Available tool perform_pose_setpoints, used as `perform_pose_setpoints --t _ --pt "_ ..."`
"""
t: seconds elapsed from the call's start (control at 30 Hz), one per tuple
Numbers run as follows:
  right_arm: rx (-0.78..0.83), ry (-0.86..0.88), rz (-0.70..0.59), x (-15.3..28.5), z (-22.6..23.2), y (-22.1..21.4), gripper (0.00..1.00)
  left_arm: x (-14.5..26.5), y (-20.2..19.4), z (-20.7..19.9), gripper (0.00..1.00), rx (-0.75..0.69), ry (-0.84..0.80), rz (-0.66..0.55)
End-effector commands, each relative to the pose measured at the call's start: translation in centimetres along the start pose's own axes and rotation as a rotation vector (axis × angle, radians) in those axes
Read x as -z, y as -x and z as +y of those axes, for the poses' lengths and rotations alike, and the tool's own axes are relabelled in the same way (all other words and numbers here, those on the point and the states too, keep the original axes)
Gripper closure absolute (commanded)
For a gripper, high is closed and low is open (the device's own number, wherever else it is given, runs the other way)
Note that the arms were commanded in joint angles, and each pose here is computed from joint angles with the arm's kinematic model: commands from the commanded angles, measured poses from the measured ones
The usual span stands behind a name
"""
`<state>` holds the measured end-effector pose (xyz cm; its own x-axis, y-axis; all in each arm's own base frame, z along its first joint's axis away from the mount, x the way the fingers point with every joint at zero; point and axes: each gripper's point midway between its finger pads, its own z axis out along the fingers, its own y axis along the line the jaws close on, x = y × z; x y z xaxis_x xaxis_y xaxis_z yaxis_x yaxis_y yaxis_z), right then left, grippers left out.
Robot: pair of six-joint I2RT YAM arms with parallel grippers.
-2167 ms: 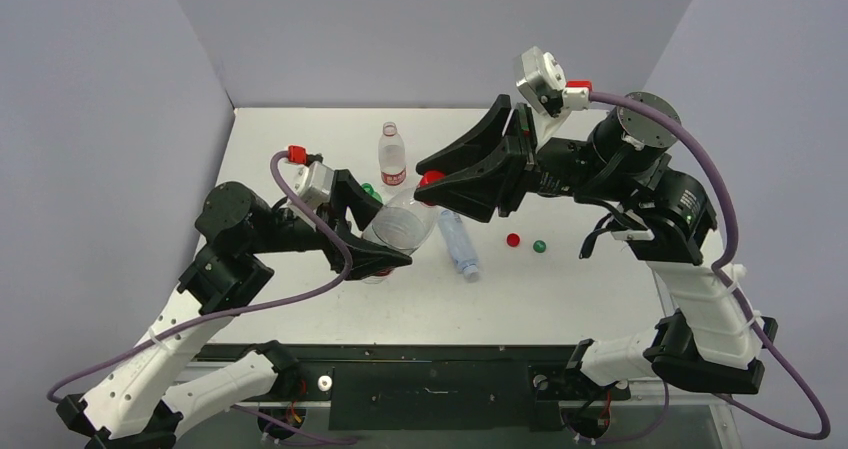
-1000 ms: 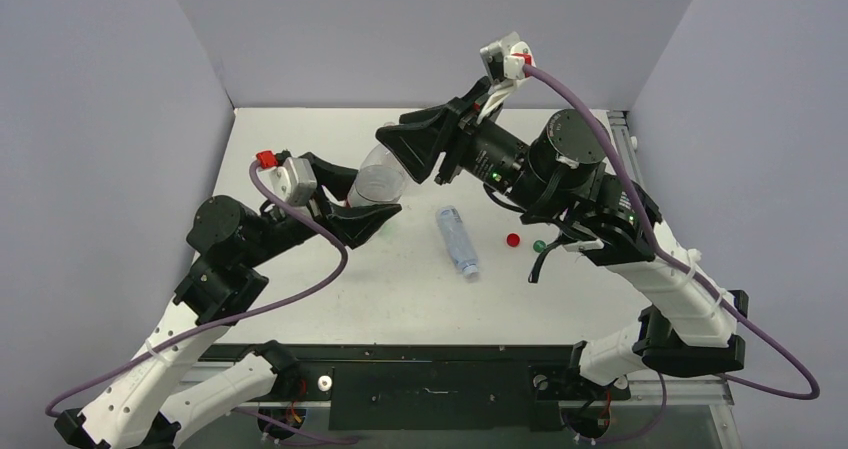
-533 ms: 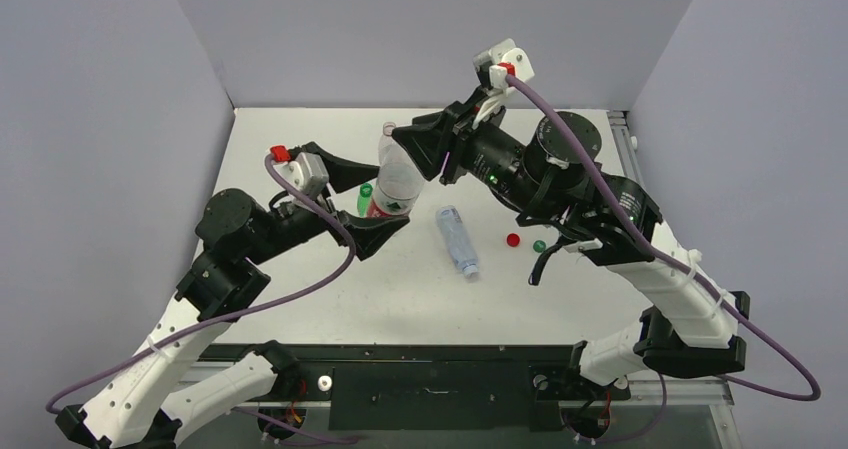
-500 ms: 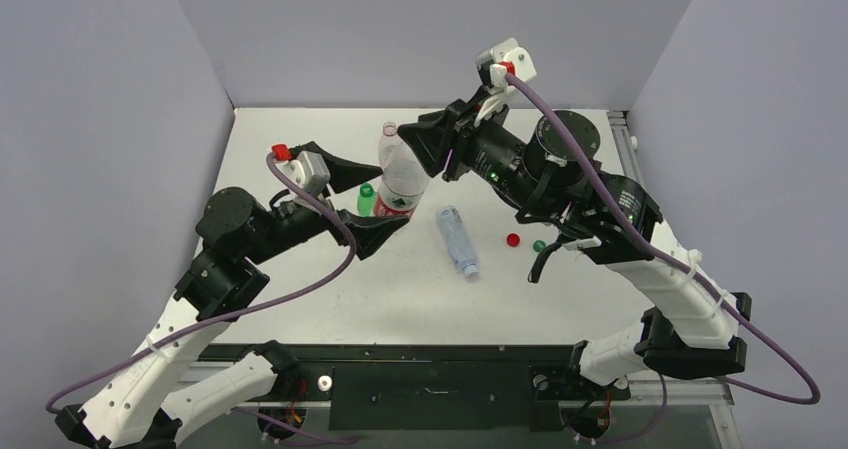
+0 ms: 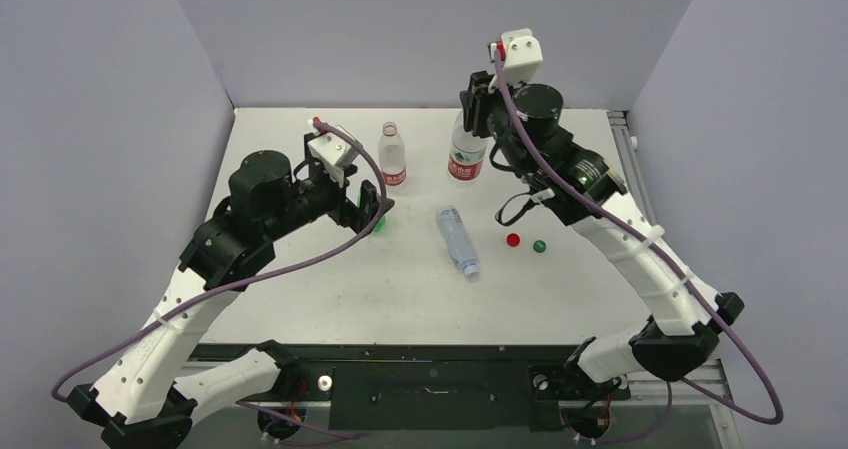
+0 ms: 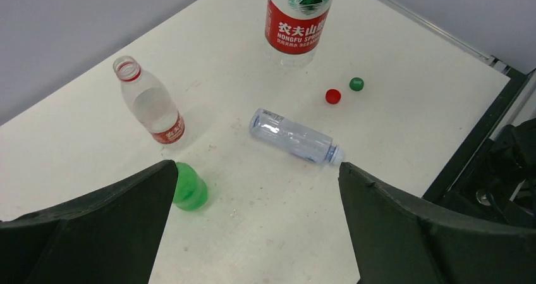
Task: Unscrew the bottle caps
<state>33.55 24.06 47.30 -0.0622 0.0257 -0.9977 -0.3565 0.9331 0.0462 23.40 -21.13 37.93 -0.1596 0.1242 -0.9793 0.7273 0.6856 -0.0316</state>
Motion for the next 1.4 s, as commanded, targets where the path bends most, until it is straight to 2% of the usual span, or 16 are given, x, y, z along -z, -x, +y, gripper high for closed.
perform_pose_setpoints --t 0.0,0.27,0.57,0.8,1.03,1.2,1.27,1.37 --pt "-0.013 -0.113 -0.02 -5.3 -3.2 -2.9 1.0 1.7 0.8 1.7 0.03 -0.018 0.081 0.03" --pt "-0.017 -0.183 0.056 -12.4 -5.1 -10.4 1.0 3.2 1.0 2.3 0.03 -0.02 0.126 0.024" --pt "-0.051 -0.24 -0.01 -16.4 -5.6 -15.6 1.0 5.5 1.3 2.3 0.04 -0.054 0.143 -0.01" --pt "-0.055 -0.288 0.006 -18.3 -6.4 -18.6 1.0 5.7 0.1 1.7 0.03 -0.052 0.112 0.047" --pt "-0.043 -0.333 0.074 -18.2 -7.2 -22.6 1.0 5.6 1.2 1.1 0.03 -0.039 0.08 0.026" --pt "-0.032 -0.342 0.086 -17.7 -7.5 -23.4 1.0 5.6 1.2 1.0 0.03 -0.042 0.074 0.03" --pt "-0.025 -0.347 0.086 -17.4 -7.6 -23.3 0.93 5.5 1.2 1.0 0.03 -0.044 0.073 0.029" --pt "-0.022 -0.347 0.09 -17.1 -7.7 -23.2 0.68 5.6 1.5 0.9 0.03 -0.047 0.067 0.02"
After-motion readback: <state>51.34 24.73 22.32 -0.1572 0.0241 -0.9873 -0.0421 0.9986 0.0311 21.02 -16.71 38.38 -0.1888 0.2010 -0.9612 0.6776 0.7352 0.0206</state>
